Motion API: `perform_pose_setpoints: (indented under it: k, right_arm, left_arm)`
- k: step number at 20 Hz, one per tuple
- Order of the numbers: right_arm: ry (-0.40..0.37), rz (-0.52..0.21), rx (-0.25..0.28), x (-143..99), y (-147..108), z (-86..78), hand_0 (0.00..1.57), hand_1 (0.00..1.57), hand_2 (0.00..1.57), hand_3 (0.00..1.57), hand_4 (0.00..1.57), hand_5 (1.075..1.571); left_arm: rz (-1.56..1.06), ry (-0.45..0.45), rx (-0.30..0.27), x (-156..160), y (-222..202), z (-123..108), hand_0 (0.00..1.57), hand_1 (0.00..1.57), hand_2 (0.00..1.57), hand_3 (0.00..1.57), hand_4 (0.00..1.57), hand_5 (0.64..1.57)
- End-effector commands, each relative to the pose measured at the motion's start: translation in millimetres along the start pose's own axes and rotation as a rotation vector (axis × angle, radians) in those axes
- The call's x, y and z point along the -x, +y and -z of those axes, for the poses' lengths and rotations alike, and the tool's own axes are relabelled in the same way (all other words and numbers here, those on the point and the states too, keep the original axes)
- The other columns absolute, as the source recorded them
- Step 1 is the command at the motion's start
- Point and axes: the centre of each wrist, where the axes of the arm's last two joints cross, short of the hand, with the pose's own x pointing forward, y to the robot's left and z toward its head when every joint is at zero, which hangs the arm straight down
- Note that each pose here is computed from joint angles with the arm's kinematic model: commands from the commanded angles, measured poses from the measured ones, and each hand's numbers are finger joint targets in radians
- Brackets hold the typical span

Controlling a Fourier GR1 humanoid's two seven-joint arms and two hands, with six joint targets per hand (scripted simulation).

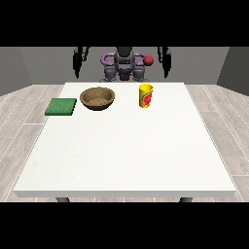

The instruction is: Pick the cup and pour the ball into the bowl, then pick the bowl and place it on the pad

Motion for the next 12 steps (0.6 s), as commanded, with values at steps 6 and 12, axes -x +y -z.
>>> perform_pose_setpoints:
  k: [6,12]
  right_arm:
    - [-0.02,-0.049,0.005,-33,-17,1.8,0.0,0.0,0.0,0.0,0.0,1.569]
    - [-0.055,0.064,-0.045,-39,-55,-27.9,0.0,0.0,0.0,0.0,0.0,1.57]
  left_arm:
    - [0.022,-0.012,0.005,-31,8,3,0.0,0.0,0.0,0.0,0.0,1.557]
    - [-0.124,-0.066,-0.087,-60,39,8,0.0,0.0,0.0,0.0,0.0,1.552]
